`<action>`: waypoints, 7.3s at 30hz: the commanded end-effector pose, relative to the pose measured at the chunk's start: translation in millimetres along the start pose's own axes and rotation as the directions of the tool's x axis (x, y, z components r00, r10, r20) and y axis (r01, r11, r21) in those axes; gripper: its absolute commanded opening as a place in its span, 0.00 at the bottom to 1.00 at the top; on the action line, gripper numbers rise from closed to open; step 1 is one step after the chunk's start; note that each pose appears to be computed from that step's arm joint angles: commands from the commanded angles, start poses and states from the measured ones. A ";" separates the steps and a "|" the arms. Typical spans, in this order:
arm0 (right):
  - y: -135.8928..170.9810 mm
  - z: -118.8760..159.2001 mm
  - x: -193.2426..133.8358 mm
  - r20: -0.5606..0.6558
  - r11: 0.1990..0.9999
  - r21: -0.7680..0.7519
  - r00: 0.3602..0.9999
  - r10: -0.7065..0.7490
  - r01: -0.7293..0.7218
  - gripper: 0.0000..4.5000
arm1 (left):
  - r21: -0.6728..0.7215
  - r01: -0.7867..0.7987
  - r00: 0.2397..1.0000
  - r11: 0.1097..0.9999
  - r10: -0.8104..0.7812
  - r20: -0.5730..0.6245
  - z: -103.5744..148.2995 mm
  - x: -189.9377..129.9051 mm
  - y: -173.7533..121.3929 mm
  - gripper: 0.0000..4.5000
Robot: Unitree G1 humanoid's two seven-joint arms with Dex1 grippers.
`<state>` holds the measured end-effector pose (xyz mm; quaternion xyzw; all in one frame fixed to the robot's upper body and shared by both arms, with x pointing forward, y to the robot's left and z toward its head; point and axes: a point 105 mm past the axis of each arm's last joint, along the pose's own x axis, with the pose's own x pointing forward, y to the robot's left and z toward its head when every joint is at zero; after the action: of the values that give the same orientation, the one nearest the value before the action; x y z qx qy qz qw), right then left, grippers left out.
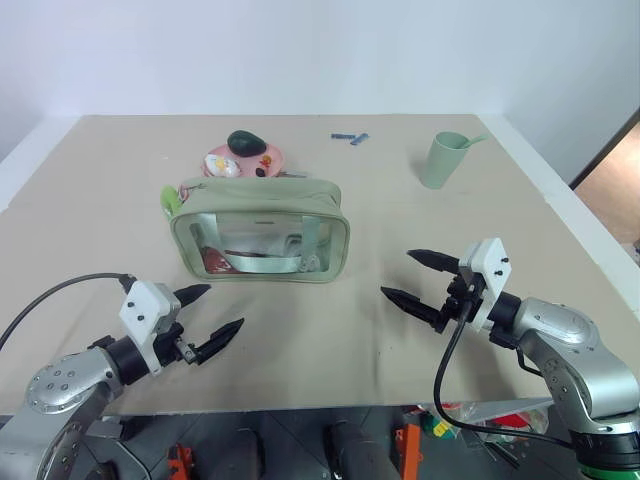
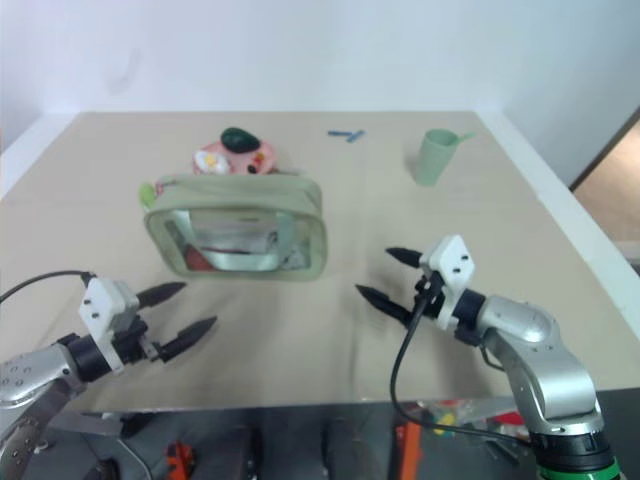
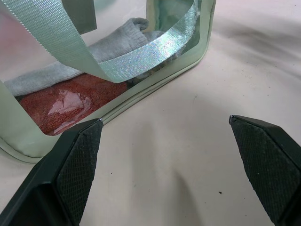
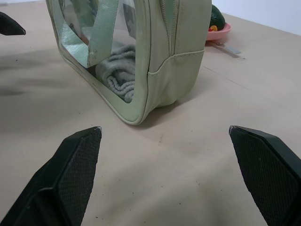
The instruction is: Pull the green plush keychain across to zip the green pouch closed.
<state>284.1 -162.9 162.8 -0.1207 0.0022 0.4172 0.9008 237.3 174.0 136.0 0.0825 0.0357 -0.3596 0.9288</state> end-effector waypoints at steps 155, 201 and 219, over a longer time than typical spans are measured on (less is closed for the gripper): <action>-58.5 49.8 -3.9 -0.029 0.902 -0.429 0.999 0.033 -0.043 0.00 | -0.147 0.333 0.914 0.931 -0.281 0.292 149.0 134.2 21.2 0.00; -48.7 54.6 -12.2 -0.111 0.945 -0.289 0.986 0.127 -0.154 0.53 | -0.022 0.209 0.962 0.978 -0.201 0.183 97.2 99.1 30.0 0.00; 3.3 151.0 80.2 0.117 0.866 -0.423 0.932 0.343 -0.265 1.00 | -0.013 0.222 0.963 0.975 -0.217 0.159 93.3 104.3 20.1 0.00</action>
<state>322.8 -70.2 287.9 -0.2381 -0.1216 0.5587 0.7851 332.5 106.9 206.0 0.0234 0.0005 -0.4610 0.8871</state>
